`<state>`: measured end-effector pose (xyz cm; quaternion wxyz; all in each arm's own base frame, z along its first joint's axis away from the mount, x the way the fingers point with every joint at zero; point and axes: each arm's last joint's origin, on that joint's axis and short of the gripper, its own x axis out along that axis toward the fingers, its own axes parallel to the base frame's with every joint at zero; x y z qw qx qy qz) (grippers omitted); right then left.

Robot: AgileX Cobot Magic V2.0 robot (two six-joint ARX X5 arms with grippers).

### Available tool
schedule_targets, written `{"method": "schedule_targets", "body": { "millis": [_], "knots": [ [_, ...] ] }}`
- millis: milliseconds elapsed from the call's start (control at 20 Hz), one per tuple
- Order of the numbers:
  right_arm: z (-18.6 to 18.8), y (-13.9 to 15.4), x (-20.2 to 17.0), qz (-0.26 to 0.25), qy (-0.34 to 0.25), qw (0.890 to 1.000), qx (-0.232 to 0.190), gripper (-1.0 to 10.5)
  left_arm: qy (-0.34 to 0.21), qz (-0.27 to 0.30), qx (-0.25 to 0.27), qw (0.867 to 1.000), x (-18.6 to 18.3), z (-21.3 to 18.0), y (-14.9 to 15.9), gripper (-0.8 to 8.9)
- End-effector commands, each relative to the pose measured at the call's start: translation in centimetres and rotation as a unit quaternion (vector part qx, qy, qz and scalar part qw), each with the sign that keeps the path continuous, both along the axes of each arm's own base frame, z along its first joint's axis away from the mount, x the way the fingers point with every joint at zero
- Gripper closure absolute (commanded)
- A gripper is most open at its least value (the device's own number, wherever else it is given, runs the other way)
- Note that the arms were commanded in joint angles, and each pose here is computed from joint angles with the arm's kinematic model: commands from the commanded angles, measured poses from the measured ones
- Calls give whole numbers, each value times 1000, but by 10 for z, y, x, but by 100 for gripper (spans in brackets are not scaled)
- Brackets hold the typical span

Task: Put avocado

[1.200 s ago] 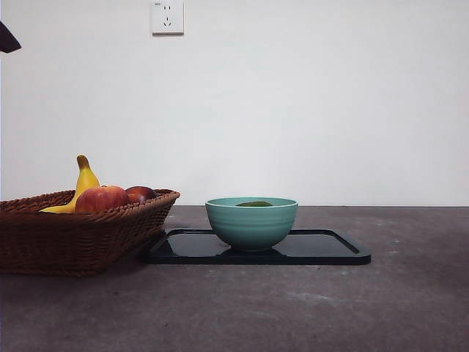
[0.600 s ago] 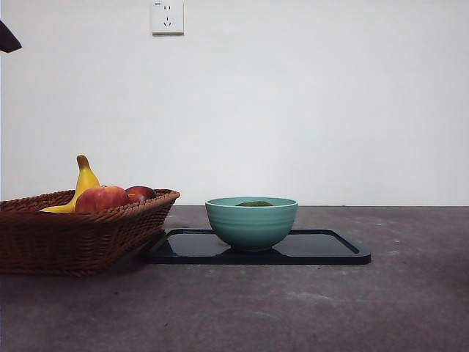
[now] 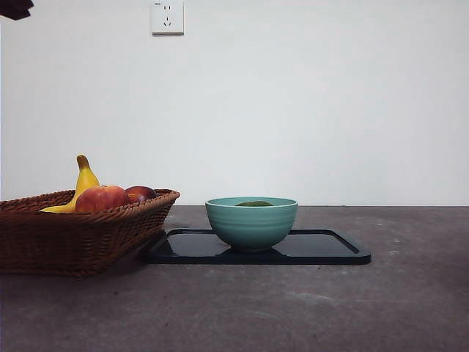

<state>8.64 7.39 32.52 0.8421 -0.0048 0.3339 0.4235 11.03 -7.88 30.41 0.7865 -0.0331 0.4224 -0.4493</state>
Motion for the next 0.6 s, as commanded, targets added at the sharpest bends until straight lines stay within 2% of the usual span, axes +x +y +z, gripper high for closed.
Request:
{"method": "schedule_targets", "body": {
  "millis": [50, 600],
  "knots": [
    [3, 1, 0, 3, -4, 1000, 8, 940, -11, -10, -2, 1000, 1, 2, -1, 804],
    [3, 1, 0, 3, -4, 1000, 8, 940, -17, -11, -4, 1000, 1, 2, -1, 804]
  ]
}}
